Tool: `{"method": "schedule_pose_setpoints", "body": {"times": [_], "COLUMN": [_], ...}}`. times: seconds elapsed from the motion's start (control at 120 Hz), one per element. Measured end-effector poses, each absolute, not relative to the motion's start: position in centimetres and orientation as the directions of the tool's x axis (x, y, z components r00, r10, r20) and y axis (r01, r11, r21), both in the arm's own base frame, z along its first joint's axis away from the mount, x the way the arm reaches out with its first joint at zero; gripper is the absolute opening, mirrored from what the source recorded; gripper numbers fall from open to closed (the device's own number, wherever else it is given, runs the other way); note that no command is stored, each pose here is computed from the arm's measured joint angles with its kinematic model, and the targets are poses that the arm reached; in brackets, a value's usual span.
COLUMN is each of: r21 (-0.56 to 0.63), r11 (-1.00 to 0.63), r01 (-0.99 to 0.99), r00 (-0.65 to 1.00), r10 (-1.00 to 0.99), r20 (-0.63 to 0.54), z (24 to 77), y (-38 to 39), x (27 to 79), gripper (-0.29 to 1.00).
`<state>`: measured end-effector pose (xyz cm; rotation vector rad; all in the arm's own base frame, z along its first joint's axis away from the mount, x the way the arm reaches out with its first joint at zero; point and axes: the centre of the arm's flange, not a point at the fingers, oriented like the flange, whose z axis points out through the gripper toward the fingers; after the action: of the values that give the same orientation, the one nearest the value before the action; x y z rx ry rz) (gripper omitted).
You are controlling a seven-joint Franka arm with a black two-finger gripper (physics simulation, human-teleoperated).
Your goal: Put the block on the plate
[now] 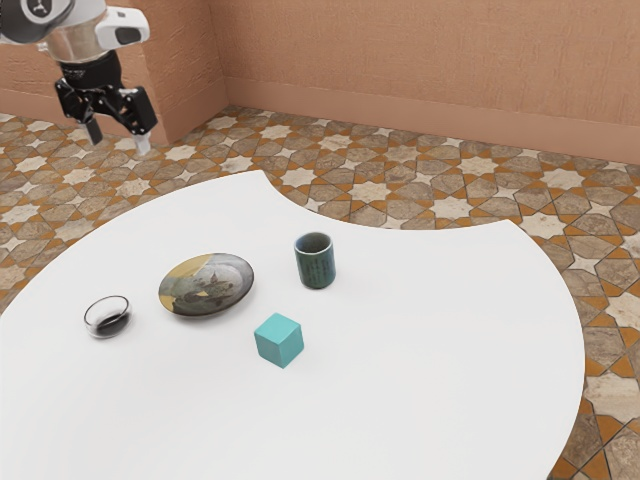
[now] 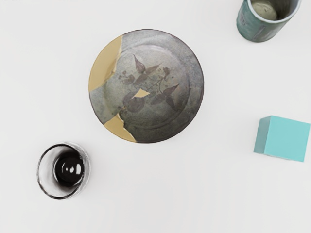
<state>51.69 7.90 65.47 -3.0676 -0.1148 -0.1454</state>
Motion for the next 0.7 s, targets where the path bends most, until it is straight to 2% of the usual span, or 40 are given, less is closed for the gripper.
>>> {"method": "schedule_pose_setpoints", "body": {"times": [0.233, 0.342, 0.492, 0.7], "r21": [-0.072, -0.067, -0.02, 0.062], "r11": [-0.996, -0.997, -0.998, -0.996], "r01": [0.054, 0.033, -0.061, -0.069], "r00": [0.996, 0.999, 0.99, 0.981], "r10": [0.049, 0.035, -0.058, -0.079], "r20": [0.076, -0.031, -0.131, -0.178], "z": [63.9, 58.1, 49.9, 39.6], "y": [7.7, 7.2, 1.4, -2.7], "x": [52.0, 52.1, 53.3, 55.3], "gripper": [0.7, 0.7, 0.7, 0.7]}}
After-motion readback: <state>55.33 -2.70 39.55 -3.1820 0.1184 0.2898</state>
